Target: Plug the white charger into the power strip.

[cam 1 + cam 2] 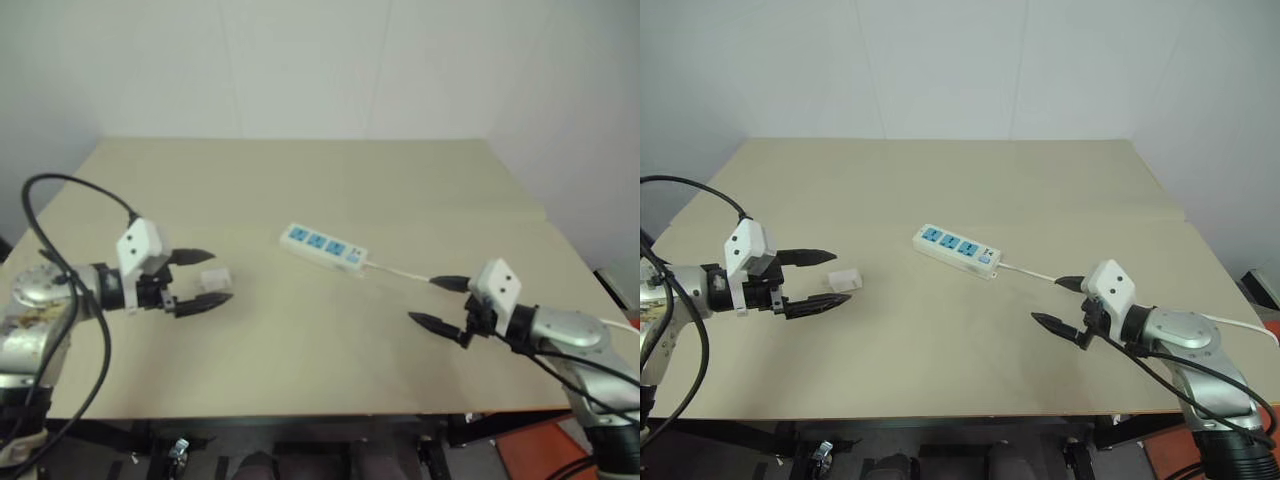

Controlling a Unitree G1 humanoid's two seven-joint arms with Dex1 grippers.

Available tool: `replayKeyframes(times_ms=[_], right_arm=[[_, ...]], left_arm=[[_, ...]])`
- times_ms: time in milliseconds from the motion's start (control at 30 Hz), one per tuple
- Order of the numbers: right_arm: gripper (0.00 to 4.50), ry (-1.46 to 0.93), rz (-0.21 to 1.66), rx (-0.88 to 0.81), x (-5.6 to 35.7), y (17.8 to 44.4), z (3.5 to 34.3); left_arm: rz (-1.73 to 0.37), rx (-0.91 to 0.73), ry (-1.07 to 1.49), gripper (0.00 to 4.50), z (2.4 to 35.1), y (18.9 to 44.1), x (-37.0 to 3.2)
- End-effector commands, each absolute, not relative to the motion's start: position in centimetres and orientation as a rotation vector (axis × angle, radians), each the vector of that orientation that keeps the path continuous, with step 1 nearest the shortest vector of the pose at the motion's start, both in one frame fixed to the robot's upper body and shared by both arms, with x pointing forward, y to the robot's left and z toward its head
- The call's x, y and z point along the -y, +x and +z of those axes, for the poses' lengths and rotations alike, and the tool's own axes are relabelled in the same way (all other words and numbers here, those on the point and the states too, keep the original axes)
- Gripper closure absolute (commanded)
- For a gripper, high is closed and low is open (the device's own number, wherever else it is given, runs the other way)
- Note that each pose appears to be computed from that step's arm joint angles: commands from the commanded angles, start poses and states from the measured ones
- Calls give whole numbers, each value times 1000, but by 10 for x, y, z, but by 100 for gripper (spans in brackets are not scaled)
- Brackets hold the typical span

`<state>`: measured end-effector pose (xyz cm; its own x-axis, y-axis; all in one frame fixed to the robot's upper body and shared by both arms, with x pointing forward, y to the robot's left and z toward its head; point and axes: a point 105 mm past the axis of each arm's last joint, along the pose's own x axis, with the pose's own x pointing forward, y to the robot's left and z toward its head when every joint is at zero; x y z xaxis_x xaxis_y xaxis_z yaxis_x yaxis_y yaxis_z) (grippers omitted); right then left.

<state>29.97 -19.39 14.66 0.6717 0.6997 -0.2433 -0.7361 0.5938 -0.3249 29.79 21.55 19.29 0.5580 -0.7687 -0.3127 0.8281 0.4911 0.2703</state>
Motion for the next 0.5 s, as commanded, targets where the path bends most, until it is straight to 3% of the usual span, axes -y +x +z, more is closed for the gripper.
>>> replayKeyframes(times_ms=[33,167,500], right_arm=[[3,-448,818,-37,195,296,161],[3,-430,803,-40,197,293,160],[3,-414,760,-41,196,297,159]], left_arm=[[-976,-115,456,0,203,301,-213],[-998,-47,400,0,218,302,-207],[-1001,-110,412,0,211,294,-207]])
